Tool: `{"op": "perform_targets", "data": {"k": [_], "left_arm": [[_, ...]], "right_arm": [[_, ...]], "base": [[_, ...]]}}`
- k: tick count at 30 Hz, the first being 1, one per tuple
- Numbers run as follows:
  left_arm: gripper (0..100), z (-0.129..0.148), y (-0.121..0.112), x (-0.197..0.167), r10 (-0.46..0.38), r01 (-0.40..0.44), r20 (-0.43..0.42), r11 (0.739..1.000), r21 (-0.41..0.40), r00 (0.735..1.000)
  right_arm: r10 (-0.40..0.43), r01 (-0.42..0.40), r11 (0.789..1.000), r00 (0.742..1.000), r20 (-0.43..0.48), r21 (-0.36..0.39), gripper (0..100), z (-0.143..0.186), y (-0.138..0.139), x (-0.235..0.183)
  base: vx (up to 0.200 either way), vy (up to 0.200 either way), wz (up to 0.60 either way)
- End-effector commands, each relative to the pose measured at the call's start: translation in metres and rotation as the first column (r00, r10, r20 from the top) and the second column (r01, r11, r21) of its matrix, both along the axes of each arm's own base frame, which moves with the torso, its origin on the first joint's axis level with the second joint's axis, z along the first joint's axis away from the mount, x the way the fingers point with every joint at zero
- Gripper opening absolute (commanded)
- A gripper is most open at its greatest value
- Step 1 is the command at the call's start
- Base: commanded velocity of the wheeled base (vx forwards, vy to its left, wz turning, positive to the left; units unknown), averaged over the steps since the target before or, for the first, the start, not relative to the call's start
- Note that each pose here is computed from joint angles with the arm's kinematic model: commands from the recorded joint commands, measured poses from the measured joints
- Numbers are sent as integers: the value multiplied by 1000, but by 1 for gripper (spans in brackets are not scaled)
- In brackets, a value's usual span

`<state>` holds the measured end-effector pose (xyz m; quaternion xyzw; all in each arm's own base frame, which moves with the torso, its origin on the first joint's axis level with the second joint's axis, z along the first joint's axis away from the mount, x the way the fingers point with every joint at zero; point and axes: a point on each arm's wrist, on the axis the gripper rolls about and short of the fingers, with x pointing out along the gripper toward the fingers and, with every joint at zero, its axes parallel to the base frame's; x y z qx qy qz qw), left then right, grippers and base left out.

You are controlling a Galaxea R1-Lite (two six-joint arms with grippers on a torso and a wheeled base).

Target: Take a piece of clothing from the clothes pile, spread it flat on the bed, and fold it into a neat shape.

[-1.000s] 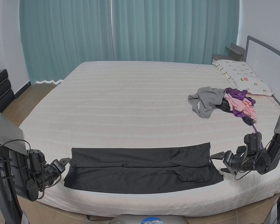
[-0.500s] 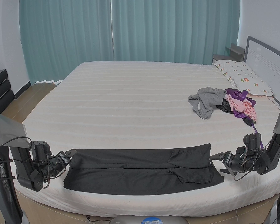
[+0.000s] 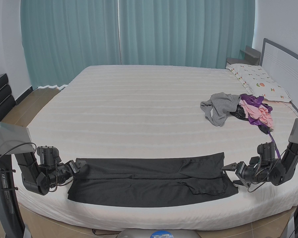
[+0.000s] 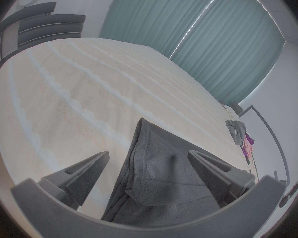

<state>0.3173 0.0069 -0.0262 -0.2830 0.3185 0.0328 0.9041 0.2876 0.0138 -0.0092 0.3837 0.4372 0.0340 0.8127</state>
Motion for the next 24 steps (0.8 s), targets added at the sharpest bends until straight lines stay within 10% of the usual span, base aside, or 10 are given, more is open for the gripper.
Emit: {"op": "perform_targets", "data": {"k": [1, 24], "left_arm": [[100, -6, -5, -3, -30, 30, -21, 1000, -3, 999], [100, -16, -5, -15, -185, 186, -20, 978, 94, 983]], "right_arm": [[3, -3, 1000, 1000, -6, 0, 100, -1, 1, -1], [8, -8, 1000, 1000, -4, 3, 100, 1, 3, -2]], "base": [[0, 0, 0], [0, 0, 0]]}}
